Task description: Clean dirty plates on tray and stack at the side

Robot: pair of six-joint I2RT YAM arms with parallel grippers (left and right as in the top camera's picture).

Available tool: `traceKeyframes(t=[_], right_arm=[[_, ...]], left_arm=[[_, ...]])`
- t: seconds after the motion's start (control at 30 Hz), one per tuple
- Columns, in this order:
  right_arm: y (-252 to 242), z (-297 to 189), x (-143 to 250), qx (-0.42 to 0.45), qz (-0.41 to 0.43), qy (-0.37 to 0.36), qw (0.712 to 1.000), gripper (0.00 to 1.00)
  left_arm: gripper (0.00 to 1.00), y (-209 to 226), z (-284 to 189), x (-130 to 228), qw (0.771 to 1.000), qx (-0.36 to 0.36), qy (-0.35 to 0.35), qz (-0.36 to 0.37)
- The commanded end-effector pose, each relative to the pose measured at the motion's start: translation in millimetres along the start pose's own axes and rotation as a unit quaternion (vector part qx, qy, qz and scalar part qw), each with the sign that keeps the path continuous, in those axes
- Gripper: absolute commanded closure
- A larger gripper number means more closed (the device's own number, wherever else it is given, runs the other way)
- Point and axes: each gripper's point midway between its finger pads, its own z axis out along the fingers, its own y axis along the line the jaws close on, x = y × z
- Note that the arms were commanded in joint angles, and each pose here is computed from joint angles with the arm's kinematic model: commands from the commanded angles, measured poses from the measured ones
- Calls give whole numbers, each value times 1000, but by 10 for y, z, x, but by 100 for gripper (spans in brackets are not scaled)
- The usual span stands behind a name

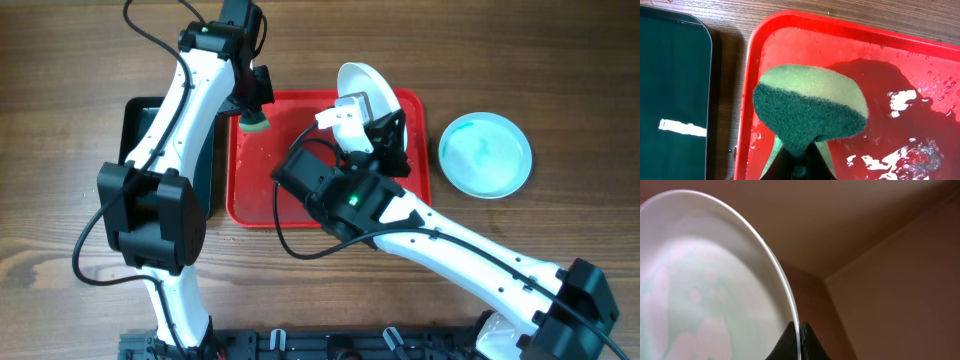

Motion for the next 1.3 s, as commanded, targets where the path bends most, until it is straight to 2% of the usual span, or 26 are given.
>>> traceKeyframes(t=[0.0, 0.07, 0.13, 0.23, 0.33, 0.4, 0.43, 0.5, 0.57, 0.7, 0.8, 0.87, 0.9, 0.93, 1.0, 1.13, 1.27], right_arm=[[425, 16, 117, -141, 58, 59, 987, 96], [747, 50, 295, -235, 116, 135, 956, 96], [1136, 119, 554, -327, 175, 245, 896, 96], [1677, 239, 903, -375, 195, 343, 839, 96], [2130, 215, 1228, -389, 186, 400, 808, 96], [2201, 238, 1249, -405, 195, 412, 793, 95], [2226, 238, 1211, -430, 193, 409, 782, 78], [2294, 223, 1086, -510, 173, 381, 751, 58], [2308, 267, 965, -575, 149, 335, 732, 53], [2349, 472, 844, -624, 95, 235, 739, 53], [2592, 503, 932, -633, 90, 231, 733, 54], [2652, 573, 952, -616, 113, 251, 738, 65], [2643, 675, 1001, -582, 132, 271, 755, 78], [2638, 718, 1018, -569, 137, 275, 762, 86], [2623, 758, 1049, -551, 153, 291, 767, 96], [2446, 839, 1381, -433, 228, 406, 772, 96], [2322, 697, 1565, -381, 268, 485, 741, 96]], left_arm=[[96, -27, -59, -43, 1000, 10, -8, 1], [96, -27, -58, -41, 1000, 10, -7, 1], [96, -27, -58, -41, 1000, 10, -7, 1], [96, -27, -58, -41, 1000, 10, -7, 1], [96, -26, -58, -40, 1000, 10, -7, 1], [96, -27, -59, -41, 1000, 10, -7, 1], [96, -27, -59, -41, 1000, 10, -7, 1], [96, -27, -58, -41, 1000, 10, -7, 1], [96, -27, -58, -41, 1000, 10, -7, 1], [96, -28, -59, -43, 1000, 10, -8, 1], [96, -27, -58, -42, 1000, 10, -8, 1], [96, -27, -58, -42, 1000, 10, -8, 1], [96, -27, -59, -43, 1000, 10, -8, 1], [96, -27, -58, -42, 1000, 10, -8, 1], [96, -27, -58, -42, 1000, 10, -8, 1], [96, -86, -58, -12, 1000, 26, 0, 2], [96, -231, 4, 90, 999, 46, 14, -4]])
